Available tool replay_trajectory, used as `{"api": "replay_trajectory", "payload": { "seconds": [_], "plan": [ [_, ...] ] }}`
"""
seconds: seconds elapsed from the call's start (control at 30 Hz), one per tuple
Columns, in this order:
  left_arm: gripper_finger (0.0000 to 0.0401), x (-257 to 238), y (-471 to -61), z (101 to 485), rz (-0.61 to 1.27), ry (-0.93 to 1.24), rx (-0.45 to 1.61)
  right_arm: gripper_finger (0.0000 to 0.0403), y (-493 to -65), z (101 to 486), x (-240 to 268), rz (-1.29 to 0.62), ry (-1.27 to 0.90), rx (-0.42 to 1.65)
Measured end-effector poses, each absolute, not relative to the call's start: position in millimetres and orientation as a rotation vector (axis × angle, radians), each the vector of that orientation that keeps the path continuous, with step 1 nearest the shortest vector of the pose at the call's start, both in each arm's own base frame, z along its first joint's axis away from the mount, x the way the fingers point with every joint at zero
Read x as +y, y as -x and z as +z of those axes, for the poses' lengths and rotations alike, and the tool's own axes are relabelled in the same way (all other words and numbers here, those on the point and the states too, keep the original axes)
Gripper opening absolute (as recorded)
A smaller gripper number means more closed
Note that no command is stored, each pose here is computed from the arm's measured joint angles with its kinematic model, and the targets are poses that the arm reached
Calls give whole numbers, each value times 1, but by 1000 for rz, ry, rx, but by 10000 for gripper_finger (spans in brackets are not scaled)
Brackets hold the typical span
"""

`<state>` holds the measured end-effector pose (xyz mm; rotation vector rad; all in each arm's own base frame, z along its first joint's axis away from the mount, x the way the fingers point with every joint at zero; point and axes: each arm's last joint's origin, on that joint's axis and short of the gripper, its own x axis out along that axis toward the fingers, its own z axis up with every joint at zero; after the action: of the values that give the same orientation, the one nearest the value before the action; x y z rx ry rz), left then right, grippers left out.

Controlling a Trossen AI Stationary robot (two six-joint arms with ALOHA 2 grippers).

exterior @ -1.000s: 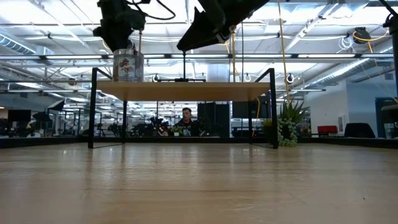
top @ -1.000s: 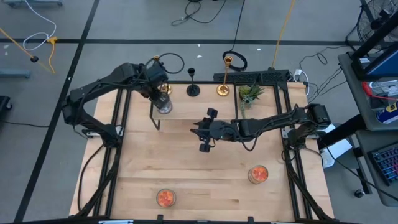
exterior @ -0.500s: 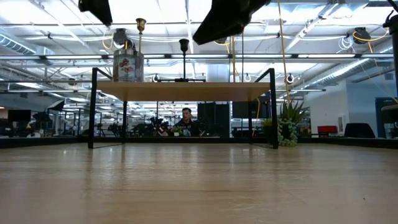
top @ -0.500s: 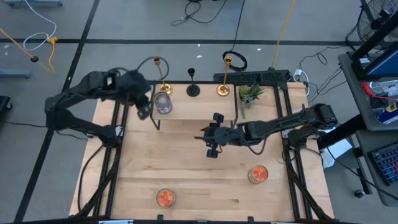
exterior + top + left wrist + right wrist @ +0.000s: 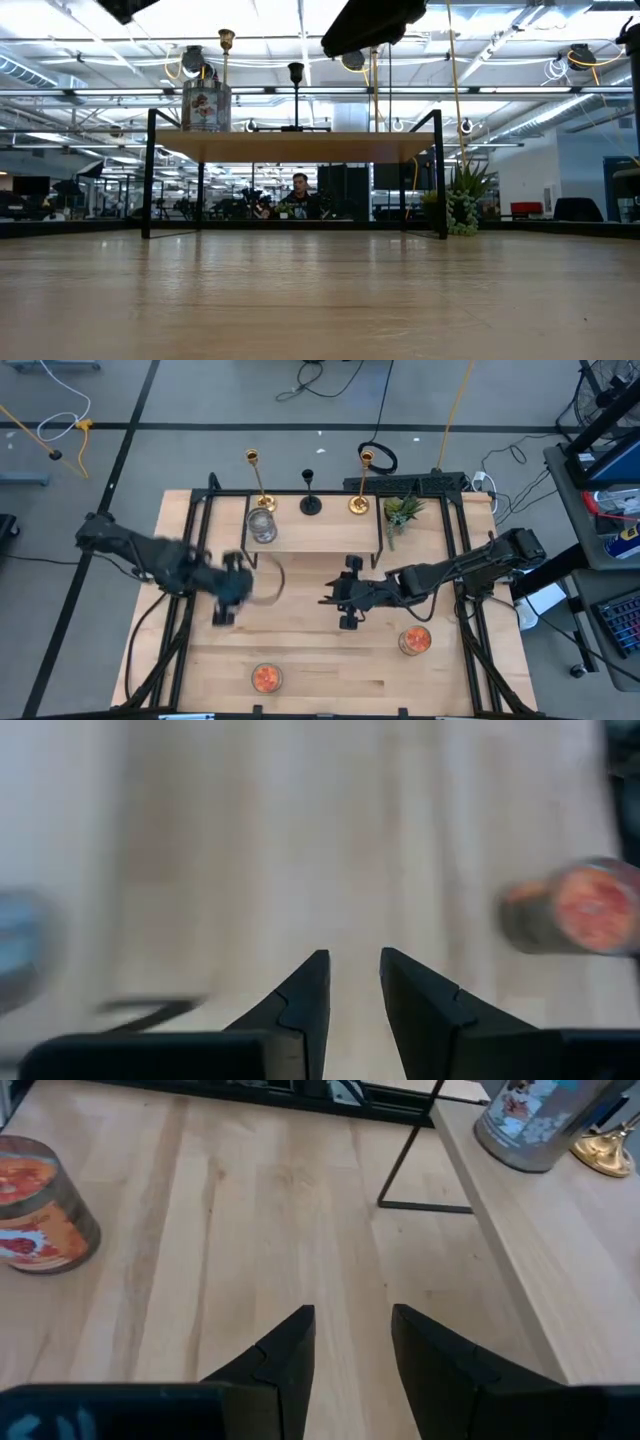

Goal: Pick & Place candle stick holders
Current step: Put the left orange scented candle on the shelf

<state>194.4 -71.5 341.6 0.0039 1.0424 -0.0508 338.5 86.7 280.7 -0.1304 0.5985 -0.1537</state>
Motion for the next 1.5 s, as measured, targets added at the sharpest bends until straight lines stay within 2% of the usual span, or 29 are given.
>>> {"api": "replay_trajectory", "payload": {
  "seconds": [0.27, 0.53, 0.7, 0.8, 1.17, 1.5],
  "plan": [
    [97, -137, -210, 269, -297, 42, 980, 130, -338, 281, 89, -148, 130, 592],
    [97, -164, -227, 230, -308, 120, 1081, 130, -338, 281, 88, -152, 130, 593],
    [97, -172, -238, 226, -373, 235, 1065, 130, -338, 281, 88, -153, 130, 592],
    [97, -172, -239, 226, -338, 301, 1072, 130, -338, 281, 88, -152, 131, 593],
    [97, -174, -229, 221, -187, 337, 1120, 130, -338, 281, 88, -143, 163, 596],
    [97, -187, -226, 224, -182, 383, 1068, 130, -338, 281, 88, -135, 189, 598]
  ]
}}
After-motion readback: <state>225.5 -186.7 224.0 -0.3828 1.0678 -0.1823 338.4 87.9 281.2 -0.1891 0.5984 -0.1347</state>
